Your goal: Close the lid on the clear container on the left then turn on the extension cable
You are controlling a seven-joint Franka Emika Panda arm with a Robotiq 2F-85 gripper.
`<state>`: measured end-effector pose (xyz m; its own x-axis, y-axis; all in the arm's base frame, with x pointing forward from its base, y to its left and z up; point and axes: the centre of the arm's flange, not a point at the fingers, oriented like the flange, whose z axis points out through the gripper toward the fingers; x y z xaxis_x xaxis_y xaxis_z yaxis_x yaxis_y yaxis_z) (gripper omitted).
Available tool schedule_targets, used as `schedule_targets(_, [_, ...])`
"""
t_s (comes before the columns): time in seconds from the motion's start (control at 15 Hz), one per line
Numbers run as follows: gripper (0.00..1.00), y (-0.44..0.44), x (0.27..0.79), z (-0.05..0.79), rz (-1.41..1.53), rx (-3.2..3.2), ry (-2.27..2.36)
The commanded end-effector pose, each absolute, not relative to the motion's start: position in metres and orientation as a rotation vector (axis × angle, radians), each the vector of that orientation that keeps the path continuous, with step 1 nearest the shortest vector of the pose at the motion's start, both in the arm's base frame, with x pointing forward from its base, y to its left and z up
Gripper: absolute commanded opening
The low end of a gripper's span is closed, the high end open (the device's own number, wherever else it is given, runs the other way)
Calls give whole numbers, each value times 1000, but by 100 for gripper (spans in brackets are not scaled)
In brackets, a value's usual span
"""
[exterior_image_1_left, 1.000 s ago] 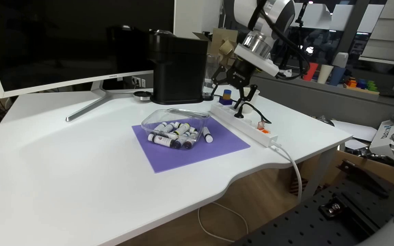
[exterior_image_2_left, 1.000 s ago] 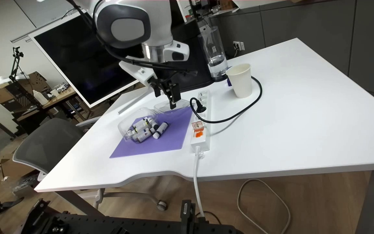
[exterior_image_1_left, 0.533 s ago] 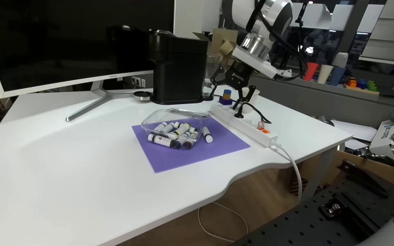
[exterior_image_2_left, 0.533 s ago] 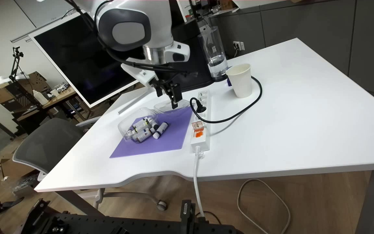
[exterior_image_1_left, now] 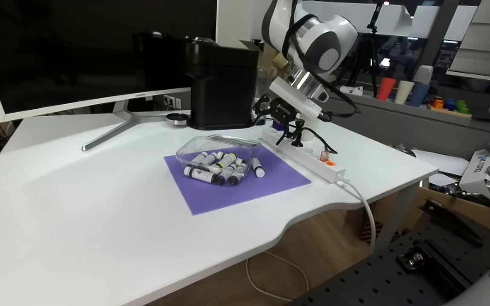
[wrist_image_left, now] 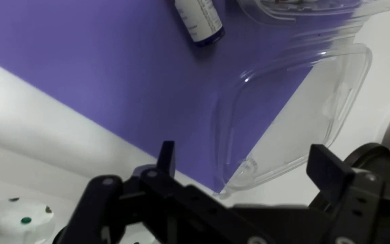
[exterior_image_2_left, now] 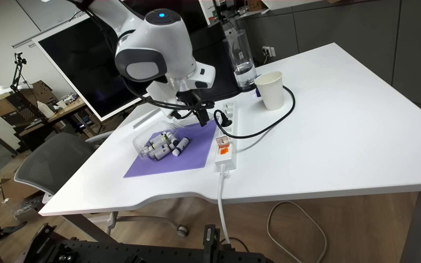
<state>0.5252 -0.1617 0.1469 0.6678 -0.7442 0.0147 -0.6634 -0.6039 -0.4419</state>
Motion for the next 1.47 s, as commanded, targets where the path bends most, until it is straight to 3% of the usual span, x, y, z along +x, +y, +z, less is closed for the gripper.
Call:
schedule_targets(0.0, [100,-162,538,123,-325,-2431,1152])
schedule_targets(1.4, [100,-152,546,100,-431,-2259,848])
